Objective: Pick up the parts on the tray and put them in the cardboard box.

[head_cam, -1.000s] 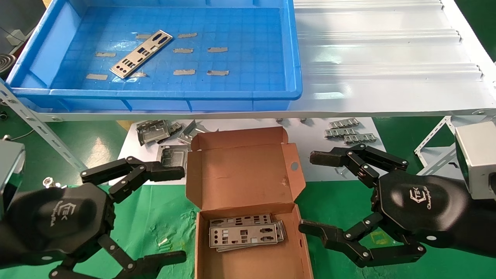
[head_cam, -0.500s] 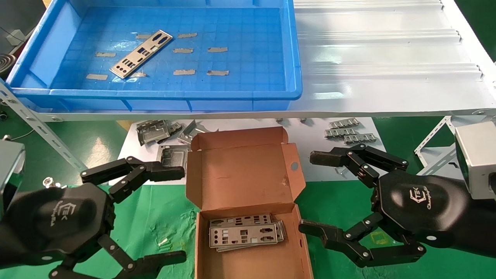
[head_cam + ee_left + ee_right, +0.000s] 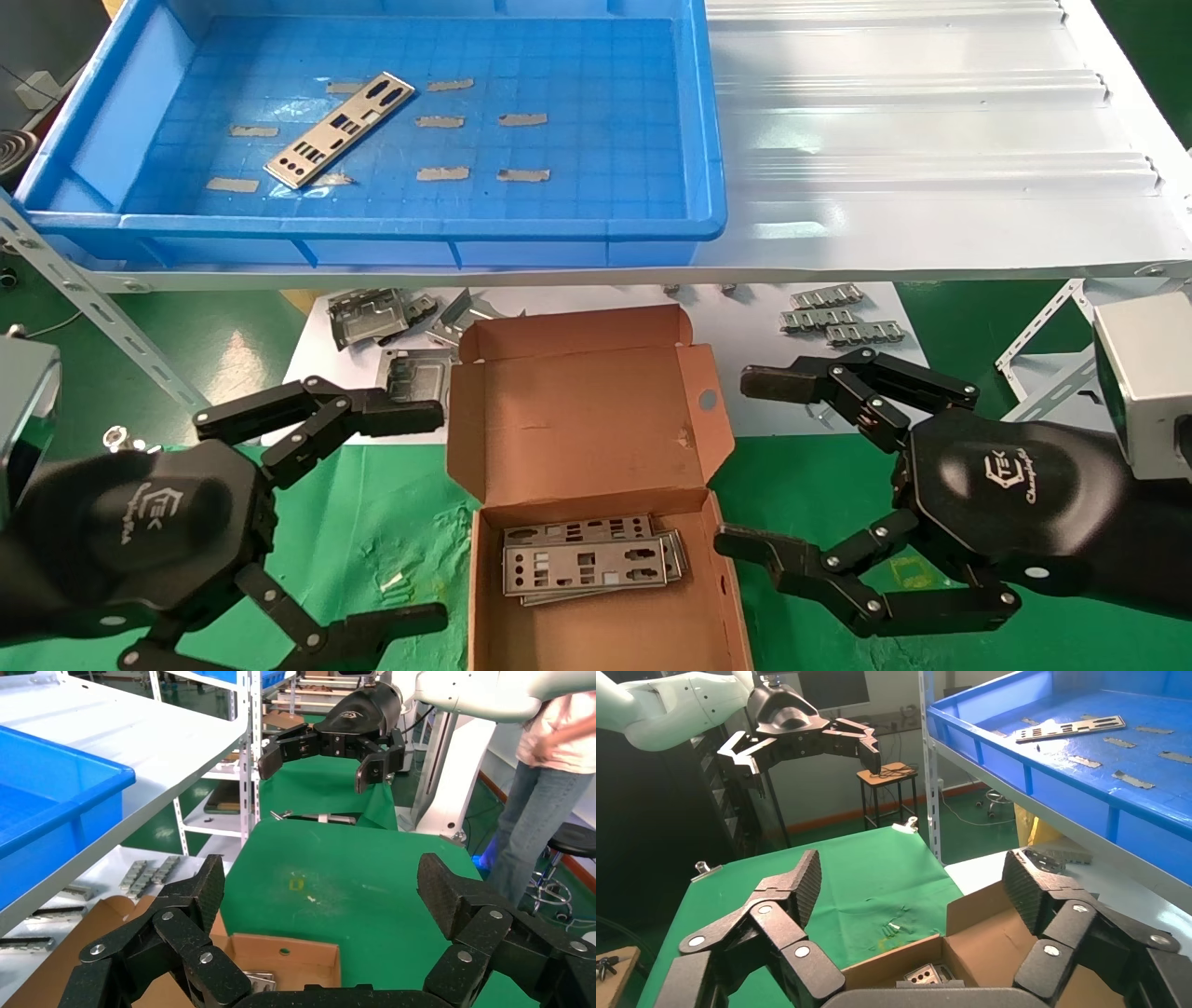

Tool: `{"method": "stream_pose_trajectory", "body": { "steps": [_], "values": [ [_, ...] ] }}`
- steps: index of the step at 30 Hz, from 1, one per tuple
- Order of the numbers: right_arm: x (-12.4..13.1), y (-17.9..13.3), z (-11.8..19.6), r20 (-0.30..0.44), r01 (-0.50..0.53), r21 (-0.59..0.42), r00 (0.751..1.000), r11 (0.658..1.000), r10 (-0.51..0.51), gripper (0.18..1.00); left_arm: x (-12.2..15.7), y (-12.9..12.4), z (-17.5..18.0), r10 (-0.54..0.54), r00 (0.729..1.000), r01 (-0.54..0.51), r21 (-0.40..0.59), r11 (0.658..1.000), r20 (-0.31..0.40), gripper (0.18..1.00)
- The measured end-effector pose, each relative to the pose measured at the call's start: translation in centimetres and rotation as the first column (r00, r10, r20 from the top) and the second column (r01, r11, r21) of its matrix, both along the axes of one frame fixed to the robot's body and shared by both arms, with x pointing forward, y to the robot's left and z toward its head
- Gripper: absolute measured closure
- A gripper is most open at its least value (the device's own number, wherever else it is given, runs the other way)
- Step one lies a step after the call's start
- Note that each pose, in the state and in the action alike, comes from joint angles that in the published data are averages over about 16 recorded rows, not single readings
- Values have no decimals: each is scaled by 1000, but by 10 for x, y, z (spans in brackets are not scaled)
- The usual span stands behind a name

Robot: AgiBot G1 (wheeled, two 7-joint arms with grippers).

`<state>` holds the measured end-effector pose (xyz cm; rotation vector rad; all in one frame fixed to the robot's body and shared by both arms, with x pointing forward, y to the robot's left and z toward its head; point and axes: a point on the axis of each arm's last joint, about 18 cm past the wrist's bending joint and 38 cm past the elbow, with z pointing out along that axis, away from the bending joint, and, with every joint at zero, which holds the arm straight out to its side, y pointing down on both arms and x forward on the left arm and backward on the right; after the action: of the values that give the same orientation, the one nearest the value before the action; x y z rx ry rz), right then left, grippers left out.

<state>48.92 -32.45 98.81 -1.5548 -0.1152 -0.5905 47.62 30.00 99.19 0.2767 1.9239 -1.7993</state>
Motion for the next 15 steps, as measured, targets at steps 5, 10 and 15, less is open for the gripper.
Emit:
{"method": "stream_pose_trajectory", "body": {
  "steps": [5,10,15],
  "values": [
    [0,0,0,0,0,0,1000,1000,0,255,0,0,0,0,1000,0,0,1000,0,184],
    [0,0,0,0,0,0,1000,1000,0,330,0,0,0,0,1000,0,0,1000,0,184],
    [0,0,0,0,0,0,1000,1000,0,420,0,0,0,0,1000,0,0,1000,0,184]
  ]
}}
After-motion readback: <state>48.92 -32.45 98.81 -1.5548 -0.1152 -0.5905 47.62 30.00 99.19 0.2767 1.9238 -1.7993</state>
